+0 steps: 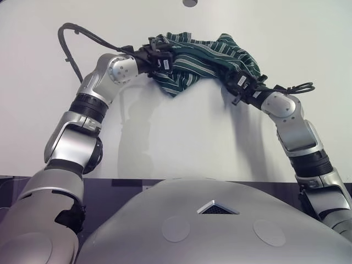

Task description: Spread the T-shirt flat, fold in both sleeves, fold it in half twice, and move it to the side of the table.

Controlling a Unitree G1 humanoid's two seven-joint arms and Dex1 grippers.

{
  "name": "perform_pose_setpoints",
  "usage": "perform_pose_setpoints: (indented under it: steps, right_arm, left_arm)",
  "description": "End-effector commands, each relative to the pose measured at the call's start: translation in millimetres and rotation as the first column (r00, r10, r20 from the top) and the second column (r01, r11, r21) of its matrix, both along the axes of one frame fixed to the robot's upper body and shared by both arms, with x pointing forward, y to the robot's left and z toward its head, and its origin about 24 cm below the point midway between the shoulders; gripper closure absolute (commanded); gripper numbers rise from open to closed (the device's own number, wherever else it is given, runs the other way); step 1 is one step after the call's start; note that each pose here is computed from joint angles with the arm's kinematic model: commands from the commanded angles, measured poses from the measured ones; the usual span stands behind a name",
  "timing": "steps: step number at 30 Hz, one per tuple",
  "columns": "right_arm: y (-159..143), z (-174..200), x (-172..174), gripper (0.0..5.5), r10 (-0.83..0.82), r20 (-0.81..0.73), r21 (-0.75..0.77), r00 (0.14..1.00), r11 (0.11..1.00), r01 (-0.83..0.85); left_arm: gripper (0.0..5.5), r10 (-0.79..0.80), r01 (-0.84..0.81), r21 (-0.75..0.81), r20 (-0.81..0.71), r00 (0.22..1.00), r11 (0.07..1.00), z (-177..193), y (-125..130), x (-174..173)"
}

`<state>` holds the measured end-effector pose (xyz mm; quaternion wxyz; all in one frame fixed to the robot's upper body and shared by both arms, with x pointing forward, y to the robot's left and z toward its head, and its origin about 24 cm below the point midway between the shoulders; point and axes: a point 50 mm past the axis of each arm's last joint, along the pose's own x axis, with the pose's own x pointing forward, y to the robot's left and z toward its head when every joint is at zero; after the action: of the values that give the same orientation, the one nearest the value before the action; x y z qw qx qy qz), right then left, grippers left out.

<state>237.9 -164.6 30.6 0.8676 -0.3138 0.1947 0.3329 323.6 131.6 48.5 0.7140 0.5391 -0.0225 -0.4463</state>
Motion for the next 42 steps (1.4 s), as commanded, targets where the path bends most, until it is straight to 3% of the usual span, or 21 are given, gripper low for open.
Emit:
perform_pose_setpoints:
  steps: [1, 5, 11, 17, 19, 26, 31, 35, 42]
  right_arm:
    - [-9, -20, -12, 4.77, -0.049, -0.122, -0.005, 0.991, 0.999, 0.049]
    - [-6, -17, -11, 5.48, -0.031, -0.124, 0.028, 0.992, 0.999, 0.034]
    - [-6, -11, -5, 5.5, -0.039, -0.099, 0.068, 0.994, 0.997, 0.045]
    - [-13, 1, 0, 5.5, -0.049, -0.107, 0.146, 0.993, 0.987, 0.065]
    - [-17, 18, 8, 5.5, -0.06, -0.077, 0.219, 0.995, 0.973, 0.076]
    - [-34, 92, 63, 5.5, -0.144, 0.074, 0.445, 0.987, 0.89, 0.096]
    - [-34, 125, 119, 5.5, -0.127, 0.138, 0.462, 0.982, 0.886, 0.05]
    - [-32, 172, 161, 5.5, -0.152, 0.247, 0.43, 0.957, 0.902, 0.033]
    - [-39, 235, 180, 5.5, -0.303, 0.427, 0.475, 0.852, 0.877, 0.074]
  left_arm:
    - [3.56, -0.009, 0.005, 0.053, 0.068, 0.998, 0.999, 2, -2, 8]
    - [3.56, -0.018, 0.012, 0.085, 0.066, 0.998, 0.996, -3, -6, 12]
    - [4.44, -0.015, 0.011, 0.036, 0.1, 0.995, 0.999, -9, -13, 10]
    - [5.4, 0.038, -0.036, -0.016, 0.09, 0.995, 0.999, -10, -5, 10]
    - [5.49, 0.079, -0.073, -0.066, 0.084, 0.993, 0.995, -1, 2, 15]
    - [5.49, 0.272, -0.236, -0.254, 0.114, 0.956, 0.938, 62, 15, 59]
    - [5.49, 0.37, -0.315, -0.315, 0.134, 0.919, 0.895, 110, 8, 87]
    - [5.49, 0.455, -0.36, -0.368, 0.217, 0.864, 0.858, 165, 5, 102]
    - [5.49, 0.519, -0.367, -0.413, 0.355, 0.778, 0.833, 221, 0, 106]
